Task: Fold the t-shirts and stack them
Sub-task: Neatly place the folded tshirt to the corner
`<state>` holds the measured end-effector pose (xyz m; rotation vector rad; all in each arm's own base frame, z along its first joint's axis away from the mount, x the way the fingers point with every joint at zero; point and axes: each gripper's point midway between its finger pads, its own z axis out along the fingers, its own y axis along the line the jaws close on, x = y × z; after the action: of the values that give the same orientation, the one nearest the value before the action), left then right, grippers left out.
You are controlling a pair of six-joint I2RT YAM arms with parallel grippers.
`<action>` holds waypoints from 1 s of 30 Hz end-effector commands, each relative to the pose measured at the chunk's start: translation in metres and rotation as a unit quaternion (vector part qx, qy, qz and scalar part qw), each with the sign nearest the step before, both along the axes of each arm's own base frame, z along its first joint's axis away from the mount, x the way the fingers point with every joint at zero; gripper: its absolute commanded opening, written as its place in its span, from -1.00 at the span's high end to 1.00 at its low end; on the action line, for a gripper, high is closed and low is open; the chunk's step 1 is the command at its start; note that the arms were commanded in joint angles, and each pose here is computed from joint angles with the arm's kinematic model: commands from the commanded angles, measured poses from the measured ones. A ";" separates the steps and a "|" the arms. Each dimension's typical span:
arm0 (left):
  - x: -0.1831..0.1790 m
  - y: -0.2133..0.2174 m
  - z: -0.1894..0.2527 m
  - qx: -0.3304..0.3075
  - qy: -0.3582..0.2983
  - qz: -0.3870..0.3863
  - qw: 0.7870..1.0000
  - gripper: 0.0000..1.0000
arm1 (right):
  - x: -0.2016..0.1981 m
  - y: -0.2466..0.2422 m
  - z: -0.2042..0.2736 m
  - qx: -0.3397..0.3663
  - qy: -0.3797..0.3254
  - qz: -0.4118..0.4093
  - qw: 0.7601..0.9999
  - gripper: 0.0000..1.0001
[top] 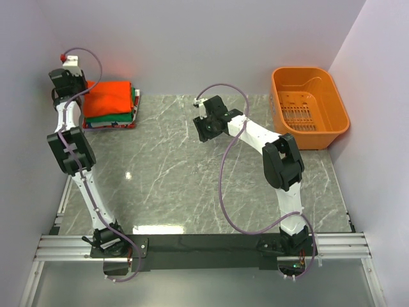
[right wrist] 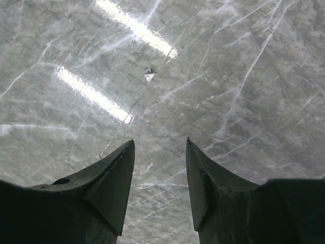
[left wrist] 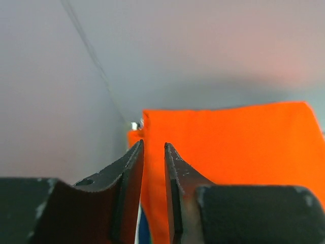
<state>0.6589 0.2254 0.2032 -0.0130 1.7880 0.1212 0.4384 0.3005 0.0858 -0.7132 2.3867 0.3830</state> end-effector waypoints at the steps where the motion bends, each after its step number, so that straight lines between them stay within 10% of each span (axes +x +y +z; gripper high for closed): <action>1: 0.013 -0.005 0.000 -0.005 -0.028 -0.017 0.999 0.43 | 0.006 0.009 0.032 0.028 -0.025 0.001 0.999 -0.04; 10: 0.015 0.026 -0.057 0.024 0.005 0.041 0.999 0.47 | 0.006 0.000 0.029 0.014 -0.014 0.003 1.000 -0.03; 13: 0.011 0.033 -0.058 0.028 0.012 0.050 0.998 0.21 | 0.005 -0.002 0.031 0.010 -0.016 0.009 1.000 -0.04; 22: -0.018 0.020 0.066 0.007 -0.049 0.062 0.997 -0.98 | 0.003 -0.028 0.059 -0.005 -0.067 -0.010 0.998 -0.37; 30: -0.077 -0.042 0.166 -0.014 -0.044 0.012 0.999 -0.99 | -0.002 -0.074 0.119 0.021 -0.123 -0.048 0.991 -0.53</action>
<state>0.6138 0.2193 0.2855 -0.1170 1.7797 0.1492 0.4294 0.2460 0.1456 -0.6605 2.3048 0.2998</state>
